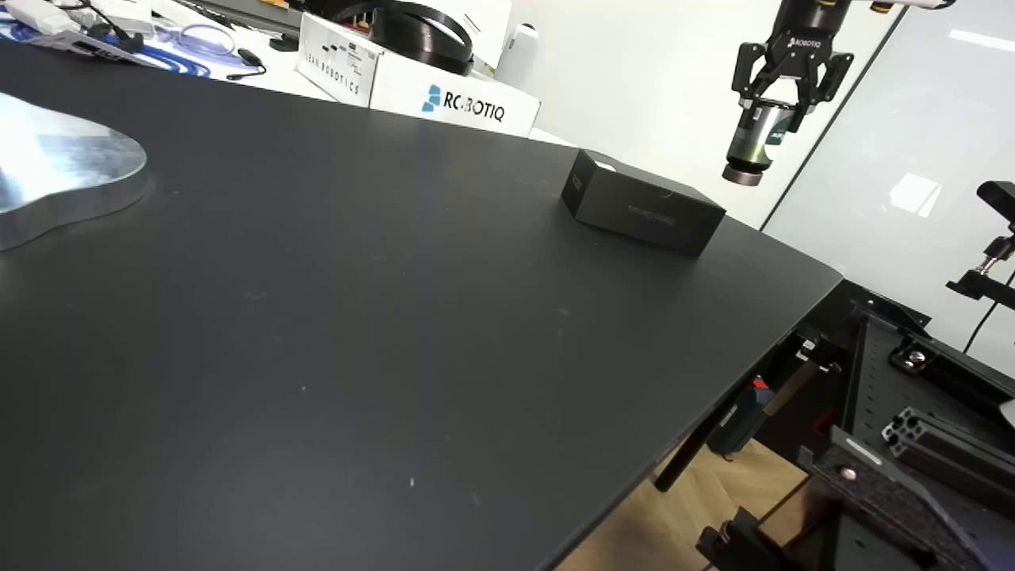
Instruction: Move the bottle to the right
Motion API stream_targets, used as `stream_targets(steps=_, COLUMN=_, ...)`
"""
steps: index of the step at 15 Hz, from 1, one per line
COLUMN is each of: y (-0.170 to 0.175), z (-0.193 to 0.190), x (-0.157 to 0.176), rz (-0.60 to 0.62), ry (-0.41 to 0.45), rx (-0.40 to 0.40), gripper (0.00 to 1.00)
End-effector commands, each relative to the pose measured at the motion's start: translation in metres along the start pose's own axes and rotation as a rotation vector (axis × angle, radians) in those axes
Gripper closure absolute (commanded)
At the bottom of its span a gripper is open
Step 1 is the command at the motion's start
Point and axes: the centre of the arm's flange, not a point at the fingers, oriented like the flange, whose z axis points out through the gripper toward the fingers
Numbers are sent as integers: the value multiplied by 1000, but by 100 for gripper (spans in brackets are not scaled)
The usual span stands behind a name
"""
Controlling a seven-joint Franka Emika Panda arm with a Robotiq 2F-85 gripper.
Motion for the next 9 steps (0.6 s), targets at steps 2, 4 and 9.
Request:
stream_targets(steps=2, y=21, z=12, x=12, rz=40, ry=-13, rx=0, gripper=55)
stream_targets(steps=4, y=29, z=18, x=15, rz=46, ry=-24, rx=-2, gripper=30)
stream_targets(steps=9, y=20, z=16, x=12, rz=28, ry=-20, rx=-1, gripper=30)
